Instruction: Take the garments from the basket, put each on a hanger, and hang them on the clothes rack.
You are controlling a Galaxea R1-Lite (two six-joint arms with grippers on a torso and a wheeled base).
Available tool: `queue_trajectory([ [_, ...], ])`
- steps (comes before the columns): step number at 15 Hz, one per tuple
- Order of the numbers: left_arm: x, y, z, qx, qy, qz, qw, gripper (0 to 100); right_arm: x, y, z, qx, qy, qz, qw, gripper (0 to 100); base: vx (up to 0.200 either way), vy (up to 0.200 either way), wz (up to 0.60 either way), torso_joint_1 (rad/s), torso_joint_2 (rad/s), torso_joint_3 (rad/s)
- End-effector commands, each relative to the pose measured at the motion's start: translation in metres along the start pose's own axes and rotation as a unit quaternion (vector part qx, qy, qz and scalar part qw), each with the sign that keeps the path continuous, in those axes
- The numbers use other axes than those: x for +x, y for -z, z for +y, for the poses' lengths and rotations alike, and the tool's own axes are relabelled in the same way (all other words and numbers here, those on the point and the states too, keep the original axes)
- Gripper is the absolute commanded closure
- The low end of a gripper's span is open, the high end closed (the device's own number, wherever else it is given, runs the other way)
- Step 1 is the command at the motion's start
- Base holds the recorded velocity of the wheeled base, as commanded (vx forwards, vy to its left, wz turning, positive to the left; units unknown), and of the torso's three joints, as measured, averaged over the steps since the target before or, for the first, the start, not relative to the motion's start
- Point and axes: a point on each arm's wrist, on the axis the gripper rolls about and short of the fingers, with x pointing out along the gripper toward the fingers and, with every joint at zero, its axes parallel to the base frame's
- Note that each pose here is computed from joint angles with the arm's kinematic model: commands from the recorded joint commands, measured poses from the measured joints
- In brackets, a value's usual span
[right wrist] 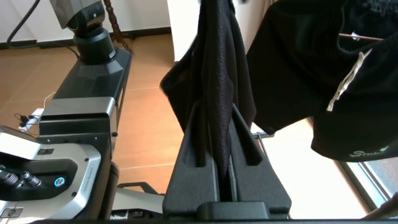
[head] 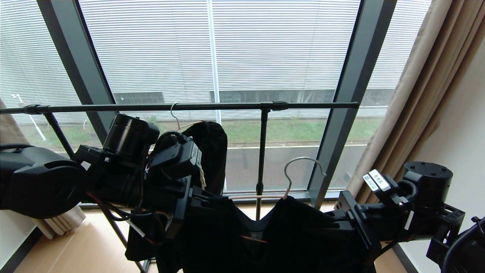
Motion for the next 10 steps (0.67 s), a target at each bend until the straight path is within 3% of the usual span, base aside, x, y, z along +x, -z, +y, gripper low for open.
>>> queue_trajectory([
  [1, -0.005, -0.004, -0.002, 0.008, -0.008, -0.004, 0.9999, 100, 0.0, 0.0, 0.001, -0.001, -0.002, 0.0, 1.0, 100, 0.0, 0.0, 0.0, 0.0, 0.0, 0.0],
  [5, -0.008, -0.003, -0.003, 0.006, -0.011, -0.004, 0.9999, 100, -0.002, -0.001, 0.0, -0.002, 0.004, -0.001, 1.0, 100, 0.0, 0.0, 0.0, 0.0, 0.0, 0.0],
  [6, -0.008, -0.002, -0.003, 0.003, -0.011, -0.002, 0.9999, 100, -0.002, -0.002, 0.0, -0.002, 0.005, -0.001, 1.0, 0, 0.0, 0.0, 0.0, 0.0, 0.0, 0.0],
  [10, -0.031, 0.003, -0.006, -0.004, -0.045, -0.004, 0.999, 100, -0.022, -0.009, -0.007, -0.021, 0.045, -0.012, 0.9987, 0, 0.0, 0.0, 0.0, 0.0, 0.0, 0.0],
])
